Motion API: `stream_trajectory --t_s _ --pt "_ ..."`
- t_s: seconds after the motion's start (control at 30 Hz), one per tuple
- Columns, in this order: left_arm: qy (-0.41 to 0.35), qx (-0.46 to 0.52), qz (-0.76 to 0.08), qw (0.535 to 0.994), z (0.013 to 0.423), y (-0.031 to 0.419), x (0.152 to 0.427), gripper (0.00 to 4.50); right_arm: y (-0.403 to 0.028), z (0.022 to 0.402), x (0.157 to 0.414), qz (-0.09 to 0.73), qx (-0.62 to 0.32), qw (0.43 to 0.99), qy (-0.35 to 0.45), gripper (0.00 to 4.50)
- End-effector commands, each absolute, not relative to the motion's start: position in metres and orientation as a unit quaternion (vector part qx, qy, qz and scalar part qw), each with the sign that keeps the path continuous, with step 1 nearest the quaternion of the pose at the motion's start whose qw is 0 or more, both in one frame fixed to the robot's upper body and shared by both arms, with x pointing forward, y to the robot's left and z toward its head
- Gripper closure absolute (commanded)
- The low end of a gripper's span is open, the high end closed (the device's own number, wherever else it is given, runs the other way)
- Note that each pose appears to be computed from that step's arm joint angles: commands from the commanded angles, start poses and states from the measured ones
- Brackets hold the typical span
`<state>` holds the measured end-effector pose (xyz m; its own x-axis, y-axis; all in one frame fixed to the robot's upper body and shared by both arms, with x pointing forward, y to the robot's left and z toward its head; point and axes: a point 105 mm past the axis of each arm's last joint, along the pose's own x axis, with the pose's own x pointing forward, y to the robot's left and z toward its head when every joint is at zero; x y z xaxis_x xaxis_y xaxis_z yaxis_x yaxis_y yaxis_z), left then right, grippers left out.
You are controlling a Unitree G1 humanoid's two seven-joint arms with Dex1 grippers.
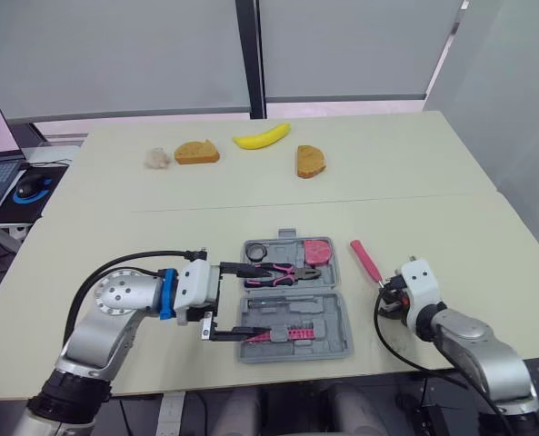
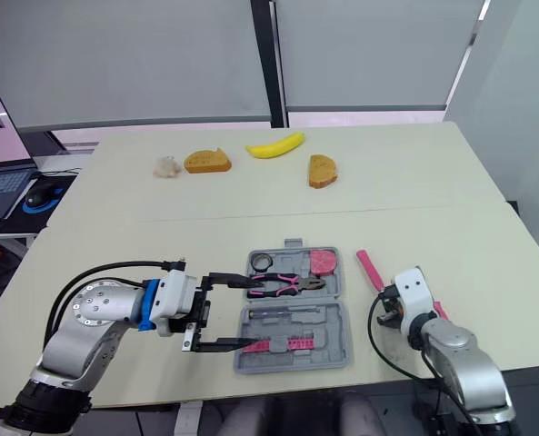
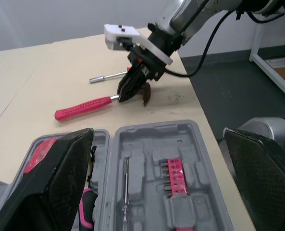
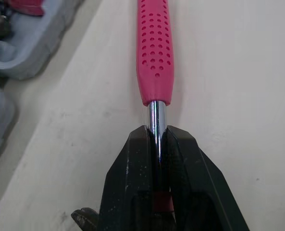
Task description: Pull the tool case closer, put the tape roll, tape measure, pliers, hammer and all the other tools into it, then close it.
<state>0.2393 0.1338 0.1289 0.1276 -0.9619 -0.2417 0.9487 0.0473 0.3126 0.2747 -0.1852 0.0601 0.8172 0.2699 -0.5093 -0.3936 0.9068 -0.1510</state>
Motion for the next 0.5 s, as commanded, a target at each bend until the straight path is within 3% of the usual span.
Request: stream_trajectory --t_s 0.03,0.17,0.37,0.5 --pt "-0.012 0.223 -0.64 0.735 0.136 0.154 0.241 0.0 -0.163 0.107 0.266 0.283 -0.203 0.918 0.189 4.3" --pt "0.049 0.256 -0.638 0.724 0.125 0.178 0.237 0.0 -0.147 0.121 0.247 0.412 -0.309 0.832 0.207 4.3" --pt "0.061 0.292 -0.64 0.708 0.115 0.191 0.233 0.0 -0.128 0.117 0.234 0.52 -0.366 0.734 0.239 4.3" --pt "0.065 0.3 -0.64 0.705 0.111 0.191 0.229 0.0 -0.116 0.109 0.234 0.553 -0.382 0.697 0.249 4.3"
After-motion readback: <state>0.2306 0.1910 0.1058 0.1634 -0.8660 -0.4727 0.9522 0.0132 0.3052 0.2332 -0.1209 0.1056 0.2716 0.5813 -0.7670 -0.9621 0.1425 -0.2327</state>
